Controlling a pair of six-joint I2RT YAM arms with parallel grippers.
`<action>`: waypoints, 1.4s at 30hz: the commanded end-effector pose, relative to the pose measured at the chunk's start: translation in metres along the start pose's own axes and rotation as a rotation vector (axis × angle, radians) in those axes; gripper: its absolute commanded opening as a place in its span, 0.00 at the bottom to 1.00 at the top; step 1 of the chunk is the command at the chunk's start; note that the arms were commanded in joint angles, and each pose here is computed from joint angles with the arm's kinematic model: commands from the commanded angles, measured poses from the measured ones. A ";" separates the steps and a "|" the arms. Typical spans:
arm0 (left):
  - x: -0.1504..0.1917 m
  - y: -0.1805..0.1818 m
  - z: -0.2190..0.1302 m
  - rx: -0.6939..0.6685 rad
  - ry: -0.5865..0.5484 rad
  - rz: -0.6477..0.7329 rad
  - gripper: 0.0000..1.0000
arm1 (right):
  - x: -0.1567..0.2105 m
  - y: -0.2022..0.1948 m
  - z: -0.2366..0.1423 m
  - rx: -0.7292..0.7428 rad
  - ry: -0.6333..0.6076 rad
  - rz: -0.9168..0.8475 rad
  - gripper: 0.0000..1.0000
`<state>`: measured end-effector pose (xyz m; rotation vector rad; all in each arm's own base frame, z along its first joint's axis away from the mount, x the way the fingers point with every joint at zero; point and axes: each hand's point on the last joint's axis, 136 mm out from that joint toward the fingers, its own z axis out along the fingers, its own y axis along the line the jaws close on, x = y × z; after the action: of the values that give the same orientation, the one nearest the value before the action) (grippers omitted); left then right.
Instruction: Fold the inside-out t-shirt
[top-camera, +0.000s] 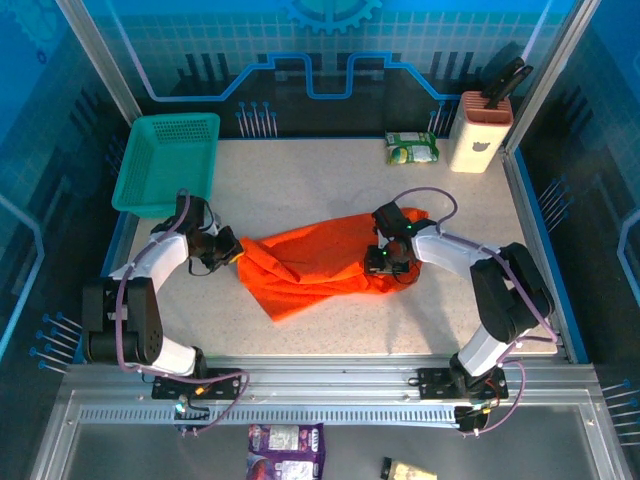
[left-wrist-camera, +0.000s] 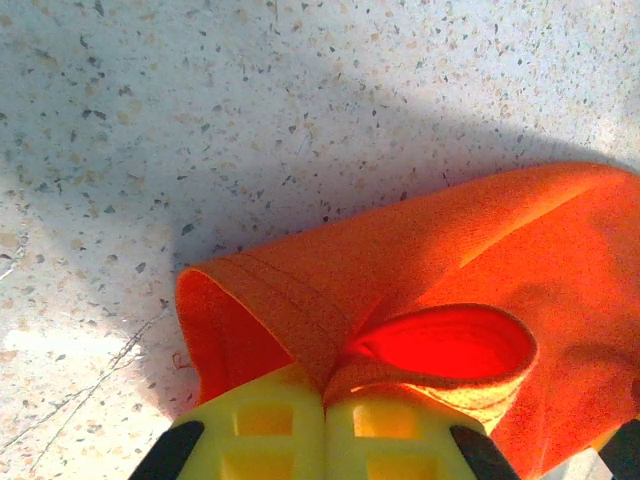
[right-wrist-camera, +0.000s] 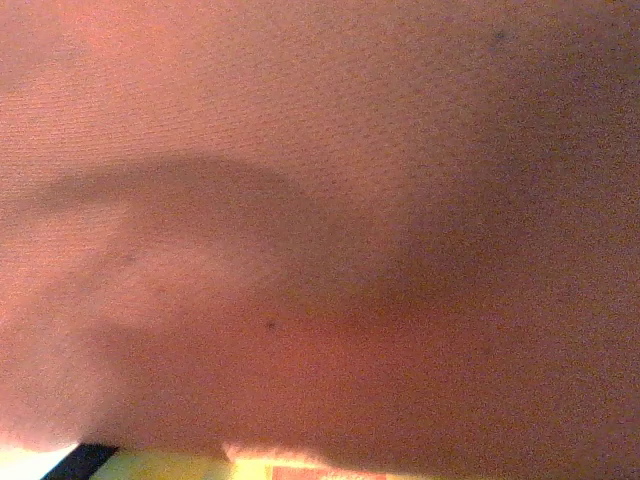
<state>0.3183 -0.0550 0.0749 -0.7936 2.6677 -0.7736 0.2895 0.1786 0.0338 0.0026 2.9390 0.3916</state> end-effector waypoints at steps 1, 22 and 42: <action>-0.004 -0.006 -0.009 0.003 -0.028 0.042 0.00 | -0.008 -0.004 0.003 0.023 -0.008 -0.003 0.32; -0.006 -0.004 -0.014 0.002 -0.044 0.041 0.00 | -0.004 -0.007 -0.006 0.079 -0.017 -0.087 0.10; -0.086 -0.133 -0.164 0.251 -0.404 0.178 0.00 | -0.085 -0.004 -0.373 0.094 -0.809 -0.132 0.00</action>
<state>0.3814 -0.0464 0.2461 -0.5703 2.2912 -0.8237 0.3247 0.1178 0.3658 -0.0636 2.2082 0.3353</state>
